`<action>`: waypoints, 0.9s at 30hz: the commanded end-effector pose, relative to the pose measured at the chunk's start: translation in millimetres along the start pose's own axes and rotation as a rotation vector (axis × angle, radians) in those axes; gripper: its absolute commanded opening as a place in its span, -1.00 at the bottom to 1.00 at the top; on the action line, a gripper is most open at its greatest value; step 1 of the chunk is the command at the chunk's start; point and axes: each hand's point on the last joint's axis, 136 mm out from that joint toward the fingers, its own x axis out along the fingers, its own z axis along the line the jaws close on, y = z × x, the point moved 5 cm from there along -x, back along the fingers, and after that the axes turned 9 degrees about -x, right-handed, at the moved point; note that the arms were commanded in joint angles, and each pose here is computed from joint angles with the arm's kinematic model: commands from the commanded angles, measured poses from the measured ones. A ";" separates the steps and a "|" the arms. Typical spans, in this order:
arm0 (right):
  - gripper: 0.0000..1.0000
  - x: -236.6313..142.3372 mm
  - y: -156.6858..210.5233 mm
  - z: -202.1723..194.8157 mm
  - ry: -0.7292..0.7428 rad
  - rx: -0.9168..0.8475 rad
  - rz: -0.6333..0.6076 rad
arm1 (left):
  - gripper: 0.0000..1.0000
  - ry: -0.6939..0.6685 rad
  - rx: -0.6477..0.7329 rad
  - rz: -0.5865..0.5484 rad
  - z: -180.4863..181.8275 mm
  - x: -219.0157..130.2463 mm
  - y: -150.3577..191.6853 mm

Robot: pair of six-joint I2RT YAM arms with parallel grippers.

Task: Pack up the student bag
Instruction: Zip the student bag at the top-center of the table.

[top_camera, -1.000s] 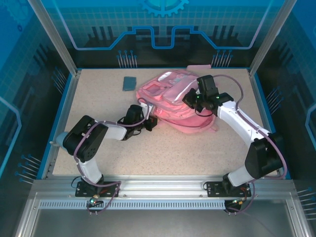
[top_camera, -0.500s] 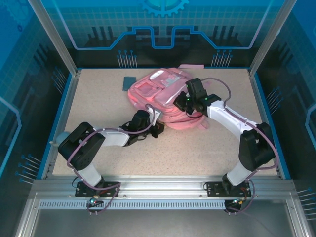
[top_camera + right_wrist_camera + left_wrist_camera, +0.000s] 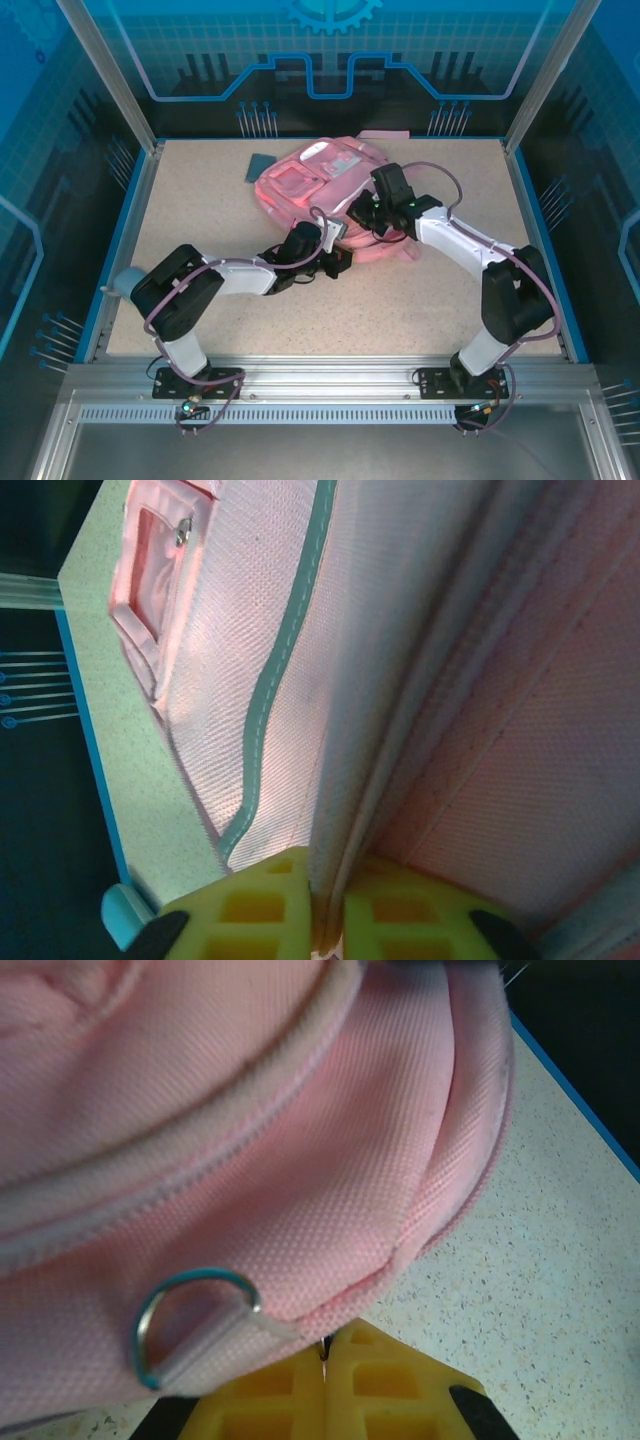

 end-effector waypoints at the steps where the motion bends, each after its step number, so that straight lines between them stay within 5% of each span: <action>1: -0.56 -18.4 0.1 8.5 -0.063 -0.077 -0.050 | -0.75 0.081 -0.016 -0.025 -24.1 -8.1 -17.8; 12: 0.17 -85.4 27.7 -63.0 0.285 -0.318 -0.143 | 0.39 -0.071 -0.235 -0.043 13.8 -64.4 -25.9; 20: 0.31 -87.2 67.9 -71.4 0.401 -0.533 -0.126 | 0.58 -0.242 -0.351 -0.116 41.5 -94.2 -35.9; 27: 0.25 -29.4 116.7 -40.4 0.407 -0.742 -0.052 | 0.79 -0.347 -0.386 -0.182 48.7 -118.5 -40.3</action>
